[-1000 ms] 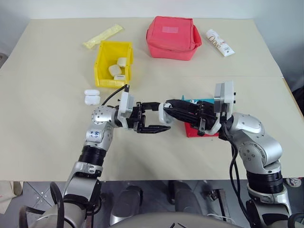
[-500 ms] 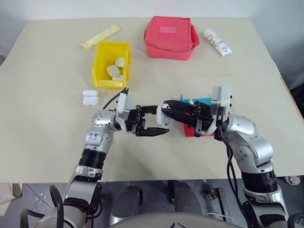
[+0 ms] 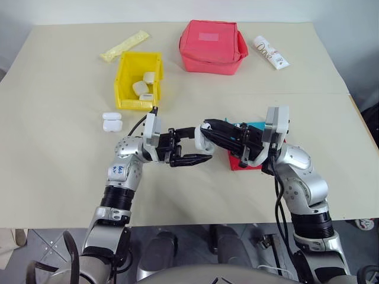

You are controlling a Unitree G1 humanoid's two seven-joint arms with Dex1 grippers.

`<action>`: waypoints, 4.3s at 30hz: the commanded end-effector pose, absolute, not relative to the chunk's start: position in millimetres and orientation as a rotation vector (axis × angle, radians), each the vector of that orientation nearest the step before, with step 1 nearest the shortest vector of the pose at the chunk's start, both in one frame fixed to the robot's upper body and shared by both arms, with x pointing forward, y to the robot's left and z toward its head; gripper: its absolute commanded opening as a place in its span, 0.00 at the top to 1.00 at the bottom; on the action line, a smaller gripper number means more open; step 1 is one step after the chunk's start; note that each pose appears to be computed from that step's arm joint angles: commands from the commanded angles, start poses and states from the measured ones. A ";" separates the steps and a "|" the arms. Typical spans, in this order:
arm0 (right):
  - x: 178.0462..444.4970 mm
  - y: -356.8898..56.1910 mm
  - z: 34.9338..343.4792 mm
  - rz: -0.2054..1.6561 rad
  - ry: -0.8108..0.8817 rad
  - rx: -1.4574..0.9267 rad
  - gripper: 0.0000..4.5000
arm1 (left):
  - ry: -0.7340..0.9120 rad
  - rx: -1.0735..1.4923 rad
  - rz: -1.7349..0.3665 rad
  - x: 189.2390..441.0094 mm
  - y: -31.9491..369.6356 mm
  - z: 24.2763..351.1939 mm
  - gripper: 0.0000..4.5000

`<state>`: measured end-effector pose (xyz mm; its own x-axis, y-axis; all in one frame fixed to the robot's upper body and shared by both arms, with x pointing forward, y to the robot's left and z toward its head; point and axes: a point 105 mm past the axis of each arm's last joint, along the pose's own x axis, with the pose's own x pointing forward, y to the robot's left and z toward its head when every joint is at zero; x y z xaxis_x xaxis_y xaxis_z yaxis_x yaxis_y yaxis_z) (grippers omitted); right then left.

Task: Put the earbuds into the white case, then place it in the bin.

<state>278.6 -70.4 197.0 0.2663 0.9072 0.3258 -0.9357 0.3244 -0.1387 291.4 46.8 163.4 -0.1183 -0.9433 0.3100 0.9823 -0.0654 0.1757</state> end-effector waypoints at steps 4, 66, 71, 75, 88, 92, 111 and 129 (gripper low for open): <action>277.6 -75.3 179.5 1.223 -0.319 0.069 0.89 | -0.502 -0.114 -1.694 285.7 34.8 181.4 0.38; 268.8 -88.5 196.2 1.275 -0.172 -0.160 0.07 | -0.512 -0.043 -1.628 303.6 39.5 166.6 0.38; 272.6 -97.1 206.0 1.220 -0.187 -0.181 0.00 | -0.497 -0.043 -1.608 306.2 42.7 161.7 0.38; 274.2 -115.9 205.9 1.146 -0.164 -0.198 0.00 | -0.486 -0.037 -1.574 310.7 48.8 159.4 0.38; 222.6 -234.3 172.2 0.663 0.104 -0.226 0.00 | -0.455 0.012 -1.400 331.4 91.9 159.0 0.38; 203.7 -258.2 165.6 0.548 0.168 -0.224 0.00 | -0.456 0.016 -1.375 337.3 93.3 160.9 0.38; 308.9 -217.6 201.7 0.589 0.329 -0.344 0.04 | -0.529 0.034 -1.363 315.4 88.2 166.0 0.38; 386.8 -172.3 187.4 0.704 0.569 -0.576 0.33 | -0.503 0.040 -1.252 301.7 98.5 160.4 0.38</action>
